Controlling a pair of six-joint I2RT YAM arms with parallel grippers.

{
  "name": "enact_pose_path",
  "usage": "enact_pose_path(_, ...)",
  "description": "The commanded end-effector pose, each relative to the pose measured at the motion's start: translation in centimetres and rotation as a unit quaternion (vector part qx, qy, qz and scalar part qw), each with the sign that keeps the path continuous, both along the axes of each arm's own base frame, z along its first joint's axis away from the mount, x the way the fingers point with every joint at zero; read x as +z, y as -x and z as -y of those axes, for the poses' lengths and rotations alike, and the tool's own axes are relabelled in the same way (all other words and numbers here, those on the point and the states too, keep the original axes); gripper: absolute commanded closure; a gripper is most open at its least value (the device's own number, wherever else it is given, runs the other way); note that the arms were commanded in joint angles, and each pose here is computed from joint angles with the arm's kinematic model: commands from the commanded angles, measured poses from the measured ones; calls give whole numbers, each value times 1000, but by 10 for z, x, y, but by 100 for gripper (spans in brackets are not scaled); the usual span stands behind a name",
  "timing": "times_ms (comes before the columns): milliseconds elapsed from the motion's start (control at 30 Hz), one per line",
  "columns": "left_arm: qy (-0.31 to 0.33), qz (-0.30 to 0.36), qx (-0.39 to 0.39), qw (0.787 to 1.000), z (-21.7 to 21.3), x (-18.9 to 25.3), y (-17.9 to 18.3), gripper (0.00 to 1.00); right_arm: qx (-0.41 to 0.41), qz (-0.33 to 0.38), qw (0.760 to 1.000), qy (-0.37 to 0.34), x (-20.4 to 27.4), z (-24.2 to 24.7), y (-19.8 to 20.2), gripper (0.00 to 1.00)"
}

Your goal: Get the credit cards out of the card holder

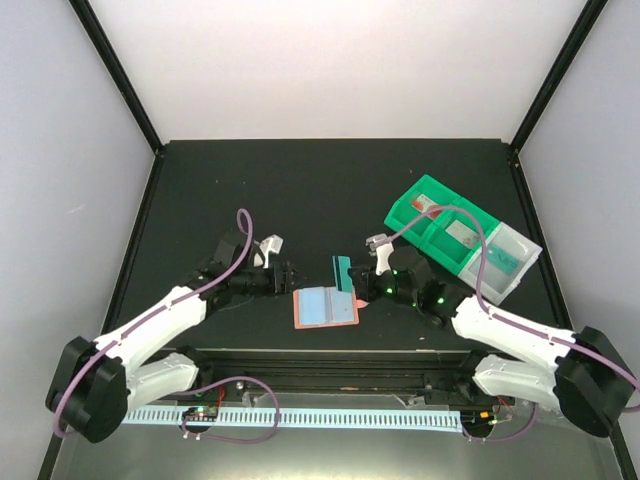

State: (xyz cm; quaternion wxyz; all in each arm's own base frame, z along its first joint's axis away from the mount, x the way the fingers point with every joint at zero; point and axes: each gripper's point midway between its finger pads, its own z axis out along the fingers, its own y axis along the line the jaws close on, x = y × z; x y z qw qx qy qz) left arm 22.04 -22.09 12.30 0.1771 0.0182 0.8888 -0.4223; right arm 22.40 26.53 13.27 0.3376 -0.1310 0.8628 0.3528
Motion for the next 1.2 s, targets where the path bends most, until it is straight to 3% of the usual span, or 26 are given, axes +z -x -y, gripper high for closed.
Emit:
enact_pose_path(0,88,-18,-22,996,15,42,15,27,35,140,989,40,40,-3,-10,99)
enact_pose_path(200,186,-82,-1,979,22,72,26,30,91,242,964,63,64,-18,-4,99)
enact_pose_path(333,276,-88,-3,957,28,107,31,32,153,353,921,70,75,-35,26,99)
enact_pose_path(467,281,-84,30,956,20,116,30,36,171,423,886,83,85,-43,42,99)
enact_pose_path(1167,301,-138,59,942,14,88,39,50,191,538,797,196,87,-73,58,99)
